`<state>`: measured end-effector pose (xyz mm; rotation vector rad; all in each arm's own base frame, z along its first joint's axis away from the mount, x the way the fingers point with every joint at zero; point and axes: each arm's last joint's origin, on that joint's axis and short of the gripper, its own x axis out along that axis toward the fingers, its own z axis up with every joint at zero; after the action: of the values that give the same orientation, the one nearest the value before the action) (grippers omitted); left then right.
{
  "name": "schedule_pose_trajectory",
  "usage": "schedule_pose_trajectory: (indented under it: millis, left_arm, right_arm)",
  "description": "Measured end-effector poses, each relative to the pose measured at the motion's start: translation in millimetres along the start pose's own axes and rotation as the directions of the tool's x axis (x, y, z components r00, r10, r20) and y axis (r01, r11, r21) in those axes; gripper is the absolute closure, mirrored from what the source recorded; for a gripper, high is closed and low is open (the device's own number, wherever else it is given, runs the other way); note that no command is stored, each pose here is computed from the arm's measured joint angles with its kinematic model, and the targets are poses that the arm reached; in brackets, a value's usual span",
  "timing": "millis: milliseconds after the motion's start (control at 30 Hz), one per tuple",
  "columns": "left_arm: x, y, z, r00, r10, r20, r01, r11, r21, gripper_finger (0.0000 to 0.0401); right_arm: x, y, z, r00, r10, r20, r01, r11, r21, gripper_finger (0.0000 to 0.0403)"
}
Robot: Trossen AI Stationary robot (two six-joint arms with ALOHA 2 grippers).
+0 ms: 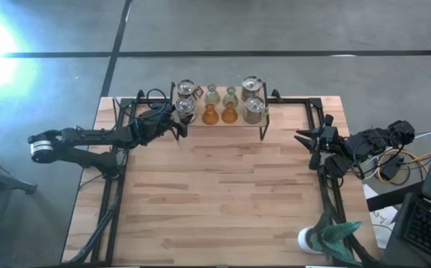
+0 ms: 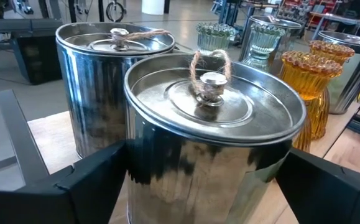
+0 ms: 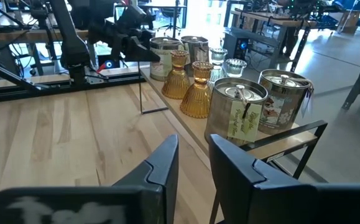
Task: Pick & Place candle stick holders
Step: Put the green scented candle on the shelf aligned with the brown scented candle
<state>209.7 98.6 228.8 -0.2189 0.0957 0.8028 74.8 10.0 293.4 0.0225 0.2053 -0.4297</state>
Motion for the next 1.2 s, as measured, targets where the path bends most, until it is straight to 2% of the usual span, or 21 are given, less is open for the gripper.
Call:
schedule_pose_trajectory:
  millis: [400, 967, 1200]
  left_arm:
    - [0.1, 0.6, -0.5, 1.0, 0.018, -0.001, -0.018, 1.0, 0.002, 0.0014]
    - [0.3, 0.6, -0.8, 1.0, 0.019, 0.001, -0.019, 0.999, 0.027, 0.0002]
    - [-0.6, 0.7, 0.2, 1.0, 0.015, 0.006, -0.015, 1.0, 0.025, 0.0001]
  right_arm:
    - [0.0, 0.0, 0.0, 1.0, 0.0, 0.0, 0.0, 1.0, 0.0, 0.0337]
    - [0.0, 0.0, 0.0, 1.0, 0.0, 0.0, 0.0, 1.0, 0.0, 0.0312]
    - [0.0, 0.0, 0.0, 1.0, 0.0, 0.0, 0.0, 1.0, 0.0, 0.032]
